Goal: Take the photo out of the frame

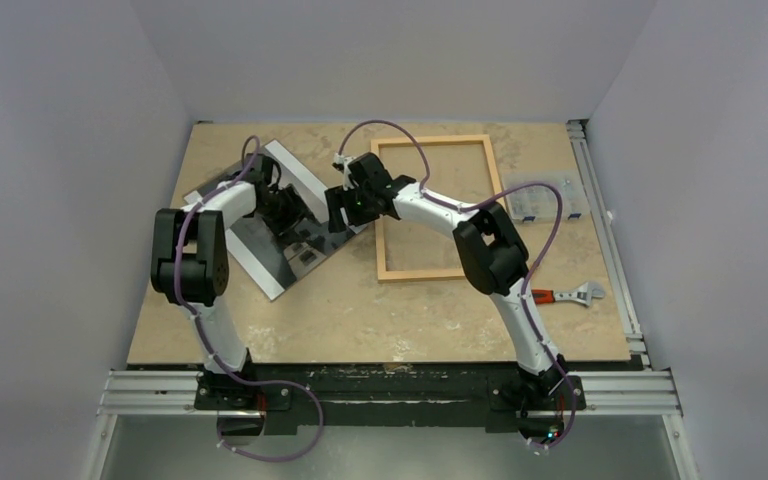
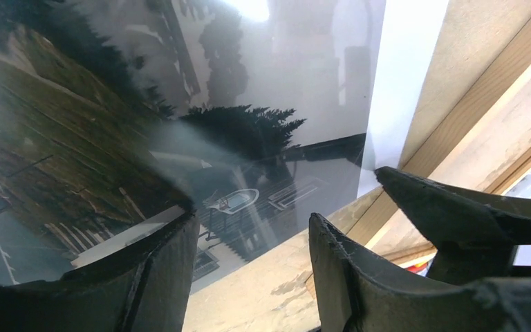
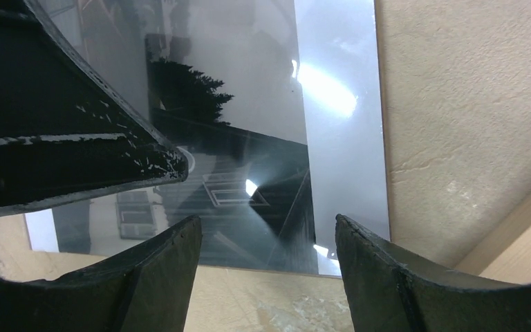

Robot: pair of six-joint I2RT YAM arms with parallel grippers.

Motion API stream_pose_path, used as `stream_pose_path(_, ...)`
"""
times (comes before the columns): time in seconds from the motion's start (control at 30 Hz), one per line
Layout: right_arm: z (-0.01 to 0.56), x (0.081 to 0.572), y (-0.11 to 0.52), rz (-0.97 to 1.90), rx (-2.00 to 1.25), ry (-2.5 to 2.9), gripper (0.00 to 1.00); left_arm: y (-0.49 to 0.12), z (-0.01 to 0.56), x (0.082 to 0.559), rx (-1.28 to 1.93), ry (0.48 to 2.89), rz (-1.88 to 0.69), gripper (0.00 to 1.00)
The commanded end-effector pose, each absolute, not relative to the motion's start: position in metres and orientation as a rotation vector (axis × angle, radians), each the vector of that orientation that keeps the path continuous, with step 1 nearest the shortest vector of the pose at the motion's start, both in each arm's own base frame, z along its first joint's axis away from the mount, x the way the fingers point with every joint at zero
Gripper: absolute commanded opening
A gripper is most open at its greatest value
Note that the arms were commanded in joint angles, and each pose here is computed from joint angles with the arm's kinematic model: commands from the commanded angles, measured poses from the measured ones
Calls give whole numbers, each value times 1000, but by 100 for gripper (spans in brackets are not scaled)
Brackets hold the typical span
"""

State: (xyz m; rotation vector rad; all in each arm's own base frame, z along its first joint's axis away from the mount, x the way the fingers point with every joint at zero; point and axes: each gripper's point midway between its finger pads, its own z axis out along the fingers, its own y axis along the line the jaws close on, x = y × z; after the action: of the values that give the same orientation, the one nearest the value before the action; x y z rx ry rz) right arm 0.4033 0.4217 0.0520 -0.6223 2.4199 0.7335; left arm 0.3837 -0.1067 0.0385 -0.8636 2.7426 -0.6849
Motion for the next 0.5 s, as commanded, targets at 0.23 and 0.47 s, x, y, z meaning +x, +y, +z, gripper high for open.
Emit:
stream_pose_path(0.23,66,424,399,498,-616,2381,71,-98,56,387,-867,2629,-623,59)
stream_pose_path(0.47,66,419,400,530,-623,2382,72,-100,52,386,-877,2633,-640,59)
